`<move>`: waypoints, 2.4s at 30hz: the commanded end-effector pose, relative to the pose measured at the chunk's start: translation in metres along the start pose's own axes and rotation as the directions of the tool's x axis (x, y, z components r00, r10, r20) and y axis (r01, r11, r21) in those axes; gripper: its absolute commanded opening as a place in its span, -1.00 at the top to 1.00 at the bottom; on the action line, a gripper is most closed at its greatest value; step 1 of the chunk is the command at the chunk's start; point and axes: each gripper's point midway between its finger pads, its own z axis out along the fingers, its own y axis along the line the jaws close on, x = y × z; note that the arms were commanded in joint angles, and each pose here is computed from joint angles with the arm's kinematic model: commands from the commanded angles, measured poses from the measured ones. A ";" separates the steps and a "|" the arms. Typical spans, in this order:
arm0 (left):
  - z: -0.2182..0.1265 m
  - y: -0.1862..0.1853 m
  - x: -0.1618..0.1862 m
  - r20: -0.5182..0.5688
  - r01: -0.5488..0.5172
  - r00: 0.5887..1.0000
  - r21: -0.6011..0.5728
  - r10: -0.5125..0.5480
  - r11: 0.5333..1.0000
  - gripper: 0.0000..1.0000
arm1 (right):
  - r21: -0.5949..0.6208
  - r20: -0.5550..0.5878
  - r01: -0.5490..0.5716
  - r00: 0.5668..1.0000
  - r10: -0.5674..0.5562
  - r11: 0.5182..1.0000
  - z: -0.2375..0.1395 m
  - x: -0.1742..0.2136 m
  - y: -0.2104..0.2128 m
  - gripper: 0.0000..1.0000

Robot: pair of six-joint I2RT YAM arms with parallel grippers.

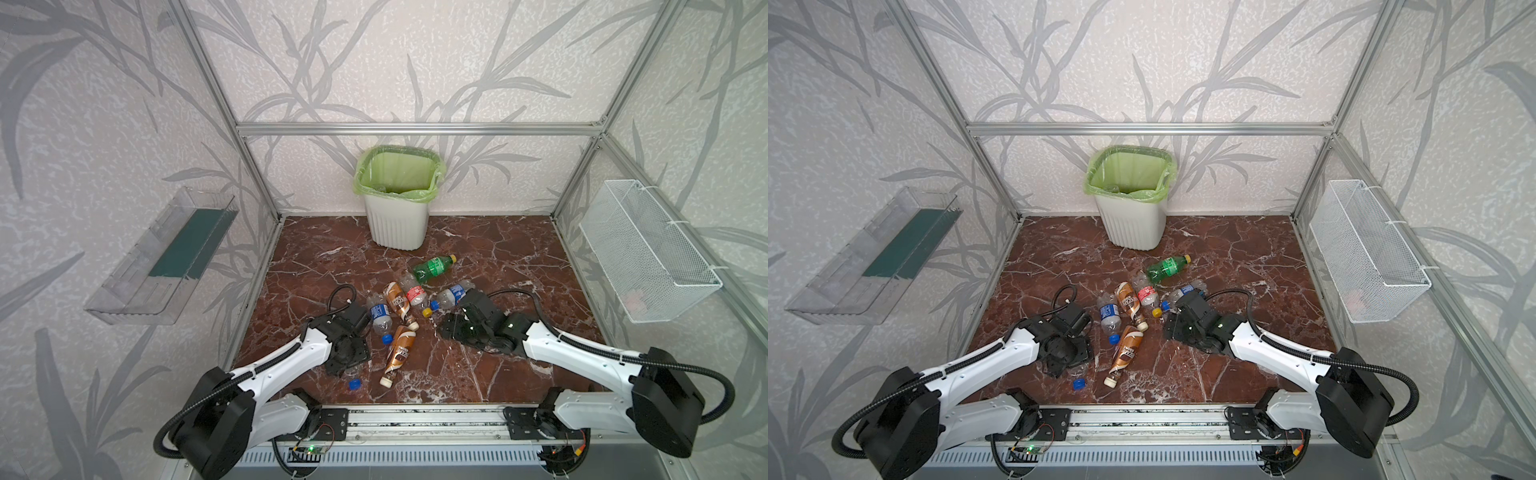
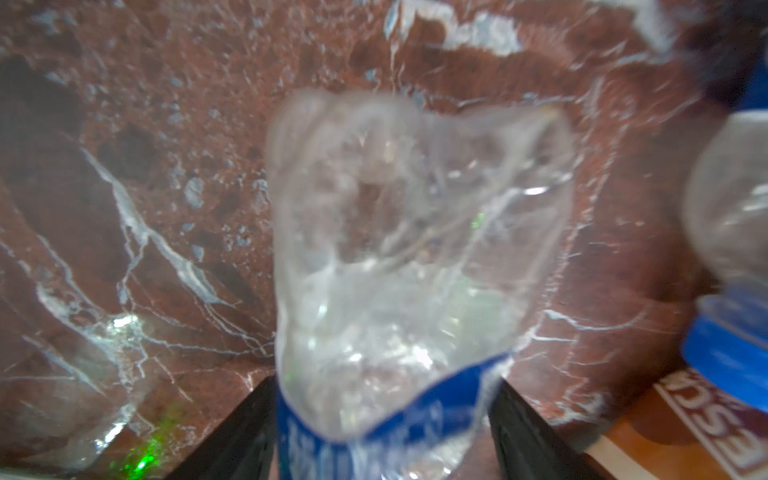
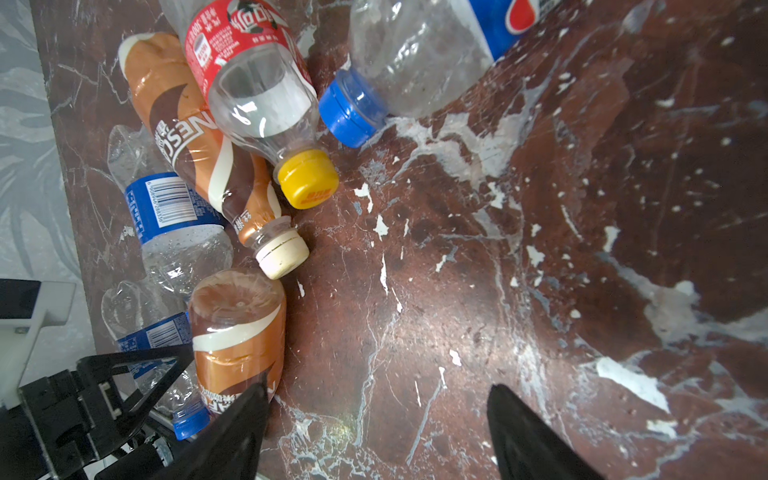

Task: Throw the plastic bottles in the bin
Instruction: 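Lift the crushed Pepsi bottle with the left gripper over the bin and release, then bring the left gripper back down beside the bottle pile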

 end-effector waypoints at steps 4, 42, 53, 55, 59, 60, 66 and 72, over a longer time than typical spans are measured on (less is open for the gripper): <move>0.003 0.001 0.002 -0.030 -0.031 0.999 -0.028 0.030 0.999 -0.53 | 0.002 0.001 -0.004 1.000 0.004 1.000 0.001 -0.002 -0.002 -0.66; -0.483 -0.223 -0.317 0.736 -0.508 0.604 0.652 -0.307 0.563 -0.99 | 0.030 0.145 -0.041 0.989 0.036 0.999 -0.067 -0.025 -0.032 -0.67; -0.364 -0.133 -0.196 0.728 -0.416 0.678 0.492 -0.099 0.765 -0.89 | 0.026 0.131 -0.079 0.989 0.075 0.996 -0.054 -0.021 -0.042 -0.67; -0.328 -0.112 -0.177 0.687 -0.365 0.721 0.488 -0.091 0.793 -0.87 | 0.023 0.124 -0.085 0.989 0.082 0.996 -0.051 -0.020 -0.041 -0.66; -0.258 -0.086 -0.138 0.566 -0.275 0.822 0.500 -0.068 0.821 -0.82 | 0.013 0.119 -0.094 0.989 0.092 0.995 -0.046 -0.022 -0.038 -0.66; -0.242 -0.081 -0.128 0.533 -0.254 0.843 0.507 -0.068 0.823 -0.80 | 0.007 0.117 -0.099 0.988 0.097 0.995 -0.045 -0.022 -0.036 -0.66; -0.174 -0.059 -0.092 0.401 -0.144 0.911 0.521 -0.092 0.841 -0.76 | -0.028 0.077 -0.139 0.987 0.141 0.990 -0.035 -0.019 -0.029 -0.65; -0.136 -0.049 -0.077 0.325 -0.086 0.941 0.501 -0.095 0.861 -0.76 | -0.046 0.035 -0.156 0.987 0.158 0.987 -0.025 -0.010 -0.025 -0.65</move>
